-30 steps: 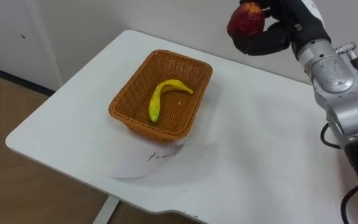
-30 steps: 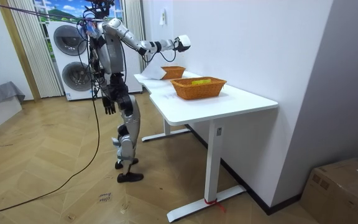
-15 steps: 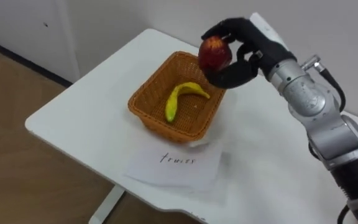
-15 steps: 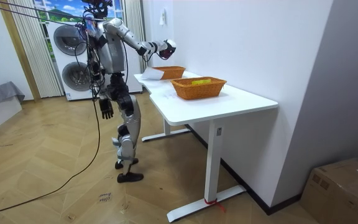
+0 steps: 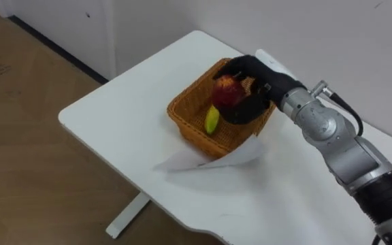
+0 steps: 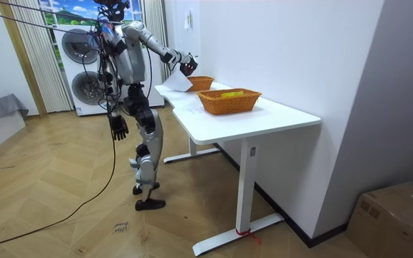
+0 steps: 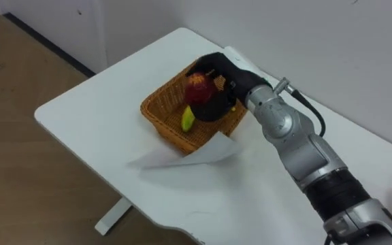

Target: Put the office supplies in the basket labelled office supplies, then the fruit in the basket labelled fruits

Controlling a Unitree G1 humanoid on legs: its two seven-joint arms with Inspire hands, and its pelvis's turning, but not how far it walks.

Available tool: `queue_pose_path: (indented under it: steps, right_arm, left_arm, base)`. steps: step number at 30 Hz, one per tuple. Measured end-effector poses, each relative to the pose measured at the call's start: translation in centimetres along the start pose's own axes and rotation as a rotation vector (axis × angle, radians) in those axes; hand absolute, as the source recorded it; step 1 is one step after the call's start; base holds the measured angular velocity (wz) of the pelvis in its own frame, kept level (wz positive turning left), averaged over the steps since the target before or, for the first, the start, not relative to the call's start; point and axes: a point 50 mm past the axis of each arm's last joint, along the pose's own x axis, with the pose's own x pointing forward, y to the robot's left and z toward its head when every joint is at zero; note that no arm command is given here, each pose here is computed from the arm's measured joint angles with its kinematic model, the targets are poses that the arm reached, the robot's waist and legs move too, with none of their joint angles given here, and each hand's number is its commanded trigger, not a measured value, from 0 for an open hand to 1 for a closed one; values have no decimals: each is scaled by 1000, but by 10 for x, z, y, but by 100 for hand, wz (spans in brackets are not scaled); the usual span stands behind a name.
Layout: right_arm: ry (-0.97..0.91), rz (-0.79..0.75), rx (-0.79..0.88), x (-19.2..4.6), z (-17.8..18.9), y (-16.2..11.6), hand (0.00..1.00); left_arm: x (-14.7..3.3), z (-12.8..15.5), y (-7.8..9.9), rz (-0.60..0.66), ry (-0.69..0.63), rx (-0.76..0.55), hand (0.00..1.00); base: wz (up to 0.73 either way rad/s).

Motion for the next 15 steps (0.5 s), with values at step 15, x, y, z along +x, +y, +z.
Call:
queue_pose_path:
  steps: [15]
  right_arm:
    - [-2, 7, 17, 0, 0, 1, 87]
  left_arm:
    - [0, 6, 7, 27, -14, 10, 0]
  base:
    - [0]
